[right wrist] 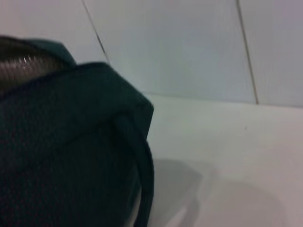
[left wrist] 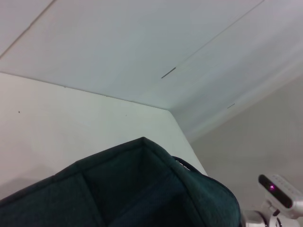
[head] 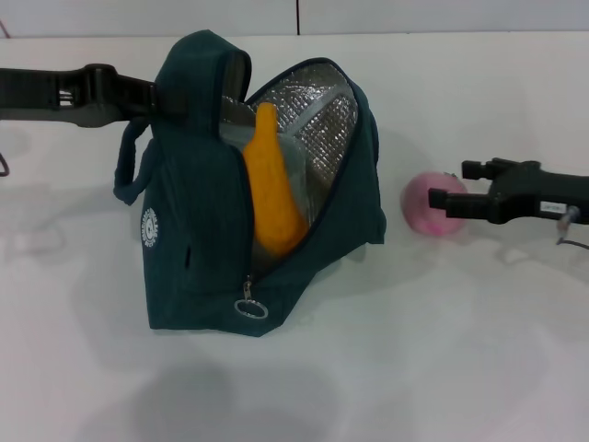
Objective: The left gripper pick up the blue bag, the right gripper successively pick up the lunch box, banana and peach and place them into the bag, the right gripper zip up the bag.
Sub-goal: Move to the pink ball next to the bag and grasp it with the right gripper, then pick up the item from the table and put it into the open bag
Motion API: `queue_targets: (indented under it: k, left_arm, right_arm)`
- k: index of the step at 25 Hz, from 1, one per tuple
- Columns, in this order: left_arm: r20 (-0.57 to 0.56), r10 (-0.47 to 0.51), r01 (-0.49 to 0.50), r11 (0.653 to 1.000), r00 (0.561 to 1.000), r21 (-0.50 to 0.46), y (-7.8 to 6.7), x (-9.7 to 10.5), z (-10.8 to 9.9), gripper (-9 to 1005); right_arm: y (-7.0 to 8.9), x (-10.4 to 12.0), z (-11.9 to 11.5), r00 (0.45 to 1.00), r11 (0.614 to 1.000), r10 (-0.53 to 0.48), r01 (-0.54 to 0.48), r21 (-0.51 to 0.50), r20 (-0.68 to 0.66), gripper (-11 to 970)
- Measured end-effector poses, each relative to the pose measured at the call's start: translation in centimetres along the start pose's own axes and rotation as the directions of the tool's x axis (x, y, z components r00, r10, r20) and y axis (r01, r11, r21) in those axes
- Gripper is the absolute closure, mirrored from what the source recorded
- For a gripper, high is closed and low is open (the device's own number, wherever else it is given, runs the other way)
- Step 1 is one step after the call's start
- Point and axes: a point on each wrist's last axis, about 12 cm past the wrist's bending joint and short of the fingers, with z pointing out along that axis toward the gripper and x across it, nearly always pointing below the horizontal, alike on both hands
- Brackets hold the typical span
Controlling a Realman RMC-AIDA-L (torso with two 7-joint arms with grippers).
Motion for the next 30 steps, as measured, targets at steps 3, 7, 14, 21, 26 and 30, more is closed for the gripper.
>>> queue_targets:
  k: [3, 7, 14, 21, 26, 30]
  left_arm:
    - [0.0, 0.001, -0.001, 1.0, 1.0, 0.001, 0.0, 0.0, 0.1, 957]
    - [-0.001, 0.001, -0.001, 1.0, 1.0, 0.002, 0.0, 0.0, 0.1, 957]
    - [0.0, 0.004, -0.004, 1.0, 1.0, 0.001, -0.1, -0.1, 0.0, 957]
    - [0.0, 0.008, -0.008, 1.0, 1.0, -0.001, -0.1, -0.2, 0.0, 957]
    - [0.001, 0.009, -0.009, 1.0, 1.0, 0.0, -0.1, -0.2, 0.0, 957]
    - [0.005, 0.012, -0.012, 1.0, 1.0, 0.005, -0.2, -0.3, 0.0, 957]
  right_arm:
    - [0.0, -0.1, 0.6, 1.0, 1.0, -0.012, 0.012, 0.006, -0.019, 150]
    - [0.1, -0.2, 1.2, 0.998, 0.999, -0.035, 0.035, 0.008, -0.051, 163]
    - [0.2, -0.5, 1.7, 0.995, 0.998, -0.066, 0.066, 0.007, -0.075, 216]
    - [0.1, -0.9, 1.5, 0.996, 0.998, -0.064, 0.065, 0.003, -0.059, 609]
    - [-0.3, -1.6, 0.0, 0.999, 1.0, -0.027, 0.027, 0.002, 0.028, 661]
    - [-0.9, -2.7, -2.7, 0.984, 1.0, 0.022, -0.02, -0.011, 0.177, 686]
